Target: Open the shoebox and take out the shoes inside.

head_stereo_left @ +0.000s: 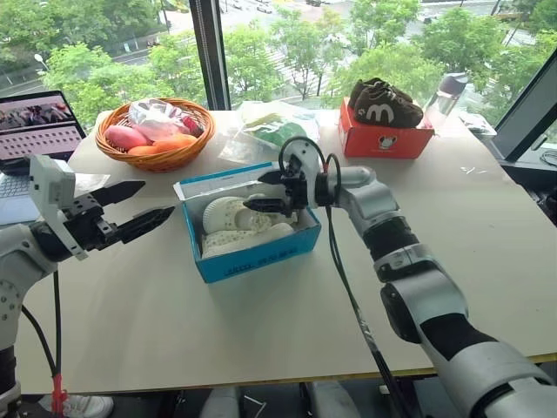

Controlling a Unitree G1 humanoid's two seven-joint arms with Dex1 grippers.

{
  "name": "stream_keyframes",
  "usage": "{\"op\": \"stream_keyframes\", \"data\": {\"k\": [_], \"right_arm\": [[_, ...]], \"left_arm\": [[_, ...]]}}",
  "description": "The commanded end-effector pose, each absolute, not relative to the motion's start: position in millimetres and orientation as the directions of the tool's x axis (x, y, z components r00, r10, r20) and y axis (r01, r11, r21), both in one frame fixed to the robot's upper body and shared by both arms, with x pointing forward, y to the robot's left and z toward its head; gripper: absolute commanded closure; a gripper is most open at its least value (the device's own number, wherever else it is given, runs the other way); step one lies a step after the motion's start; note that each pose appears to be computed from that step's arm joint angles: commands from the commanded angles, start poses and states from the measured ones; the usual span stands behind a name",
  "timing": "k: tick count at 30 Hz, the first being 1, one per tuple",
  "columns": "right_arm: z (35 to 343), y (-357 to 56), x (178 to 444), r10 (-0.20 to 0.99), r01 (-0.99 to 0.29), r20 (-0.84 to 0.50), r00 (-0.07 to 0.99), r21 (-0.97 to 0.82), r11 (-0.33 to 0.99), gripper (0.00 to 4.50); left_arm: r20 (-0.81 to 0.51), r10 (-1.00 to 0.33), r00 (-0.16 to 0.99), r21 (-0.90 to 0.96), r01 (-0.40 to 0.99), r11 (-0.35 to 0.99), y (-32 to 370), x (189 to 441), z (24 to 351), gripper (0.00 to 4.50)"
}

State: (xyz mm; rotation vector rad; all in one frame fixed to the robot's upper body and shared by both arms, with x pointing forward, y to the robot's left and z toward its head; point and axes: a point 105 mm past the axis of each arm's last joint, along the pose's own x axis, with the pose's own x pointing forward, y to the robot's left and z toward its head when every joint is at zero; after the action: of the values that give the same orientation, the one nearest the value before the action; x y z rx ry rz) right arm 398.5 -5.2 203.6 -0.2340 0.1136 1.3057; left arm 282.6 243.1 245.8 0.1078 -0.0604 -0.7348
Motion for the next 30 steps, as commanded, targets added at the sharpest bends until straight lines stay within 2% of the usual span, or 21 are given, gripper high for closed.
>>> {"op": "stream_keyframes", "data": {"k": [1,5,6,8,11,13,15,19,25,30], "right_arm": [[214.7,-5.1,394.6,0.954,-0.968,-0.181,0.239,-0.117,0.221,2.13],[213.7,-4.7,393.3,0.954,-0.968,-0.186,0.236,-0.127,0.215,3.47],[214.1,-4.3,393.1,0.954,-0.968,-0.183,0.236,-0.127,0.215,3.92],[218.3,-2.9,391.9,0.959,-0.969,-0.163,0.233,-0.123,0.214,4.48],[236.5,0.9,386.0,0.977,-0.975,-0.069,0.202,-0.104,0.194,4.48],[258.2,-0.3,385.9,0.975,-0.979,0.083,0.205,0.021,0.204,4.48],[267.4,-3.5,386.9,0.96,-0.972,0.172,0.222,0.115,0.204,4.48],[268.1,-11.0,386.8,0.94,-0.96,0.226,0.256,0.172,0.221,4.48],[292.7,-24.8,380.3,0.906,-0.955,0.33,0.267,0.215,0.203,4.48],[332.3,-80.1,399.3,0.816,-0.902,0.385,0.432,0.196,0.385,4.48]], "left_arm": [[0.047,-0.673,0.738,0.163,0.659,0.734,242.2,279.7,257.2,0.0],[0.044,-0.674,0.738,0.16,0.66,0.734,241.7,281.0,257.0,0.0],[0.044,-0.673,0.738,0.16,0.66,0.734,241.8,281.3,256.9,0.0],[0.043,-0.673,0.738,0.161,0.66,0.734,241.8,281.4,256.7,0.0],[0.044,-0.673,0.738,0.161,0.66,0.734,241.7,281.4,256.5,0.0],[0.044,-0.671,0.74,0.161,0.658,0.735,242.3,280.8,256.4,0.0],[0.043,-0.669,0.742,0.162,0.656,0.738,243.5,279.7,256.5,0.0],[0.039,-0.662,0.749,0.164,0.649,0.743,246.6,278.4,256.9,0.0],[0.038,-0.666,0.745,0.167,0.652,0.74,246.1,278.9,258.6,0.0],[0.037,-0.672,0.74,0.168,0.658,0.734,246.0,280.0,259.2,0.0]]}}
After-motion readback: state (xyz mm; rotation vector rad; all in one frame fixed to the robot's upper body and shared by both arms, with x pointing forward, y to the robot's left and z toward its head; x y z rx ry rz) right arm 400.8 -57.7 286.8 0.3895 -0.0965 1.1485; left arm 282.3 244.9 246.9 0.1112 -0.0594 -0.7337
